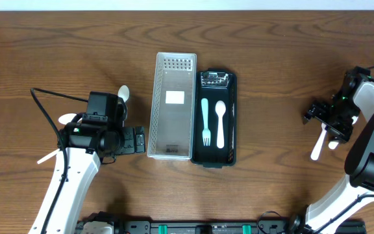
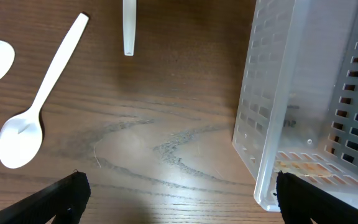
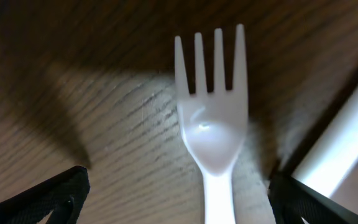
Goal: Pack container
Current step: 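Move the right gripper to a white fork and grasp it, then carry the white fork into the dark basket and release it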
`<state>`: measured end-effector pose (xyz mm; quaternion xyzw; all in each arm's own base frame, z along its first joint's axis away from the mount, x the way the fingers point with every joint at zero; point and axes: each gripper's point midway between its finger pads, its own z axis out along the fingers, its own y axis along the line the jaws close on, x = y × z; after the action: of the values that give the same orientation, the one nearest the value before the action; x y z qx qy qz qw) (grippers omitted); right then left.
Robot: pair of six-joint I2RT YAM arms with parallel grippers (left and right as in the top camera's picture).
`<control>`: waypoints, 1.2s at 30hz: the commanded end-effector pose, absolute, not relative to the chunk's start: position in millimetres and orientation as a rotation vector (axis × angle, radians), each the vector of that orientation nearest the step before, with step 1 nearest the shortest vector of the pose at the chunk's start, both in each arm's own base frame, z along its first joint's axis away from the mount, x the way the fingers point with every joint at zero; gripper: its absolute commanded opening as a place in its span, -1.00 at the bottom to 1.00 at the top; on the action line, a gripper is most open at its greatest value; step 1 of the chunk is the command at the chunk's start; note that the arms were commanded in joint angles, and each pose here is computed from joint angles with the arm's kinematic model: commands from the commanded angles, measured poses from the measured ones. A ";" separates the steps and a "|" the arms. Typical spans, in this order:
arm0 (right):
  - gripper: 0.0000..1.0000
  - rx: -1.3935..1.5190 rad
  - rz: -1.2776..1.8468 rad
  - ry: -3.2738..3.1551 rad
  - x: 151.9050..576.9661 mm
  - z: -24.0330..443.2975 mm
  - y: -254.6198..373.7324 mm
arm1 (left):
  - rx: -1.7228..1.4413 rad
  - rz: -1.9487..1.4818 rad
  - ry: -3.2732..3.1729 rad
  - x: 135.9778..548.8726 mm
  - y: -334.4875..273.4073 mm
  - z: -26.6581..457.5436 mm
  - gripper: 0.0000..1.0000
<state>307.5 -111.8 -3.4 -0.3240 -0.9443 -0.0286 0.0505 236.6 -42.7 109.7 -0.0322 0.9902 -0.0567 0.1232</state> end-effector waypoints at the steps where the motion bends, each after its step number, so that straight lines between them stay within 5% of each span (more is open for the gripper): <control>1: 0.90 -0.954 -0.089 -2.884 309.1 -5.8 -108.2 | -0.099 -0.151 2.876 239.7 -40.2 113.5 0.96; 6: 0.80 -0.948 -0.089 -2.882 308.1 -6.7 -106.6 | -0.099 -0.151 2.876 239.7 -40.2 113.5 0.96; 11: 0.29 -0.944 -0.090 -2.866 302.4 -9.8 -104.3 | -0.099 -0.151 2.876 239.7 -40.2 113.5 0.96; 20: -0.32 -0.941 -0.100 -2.864 302.1 -10.2 -102.5 | -0.099 -0.151 2.876 239.7 -40.2 113.5 0.96; 36: -0.76 -0.940 -0.100 -2.866 302.8 -10.2 -102.3 | -0.099 -0.151 2.876 239.7 -40.2 113.5 0.96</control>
<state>305.3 -111.4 -5.2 -0.3200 -0.9455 -0.0274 0.0530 236.6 -42.7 109.7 -0.0322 0.9902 -0.0567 0.1232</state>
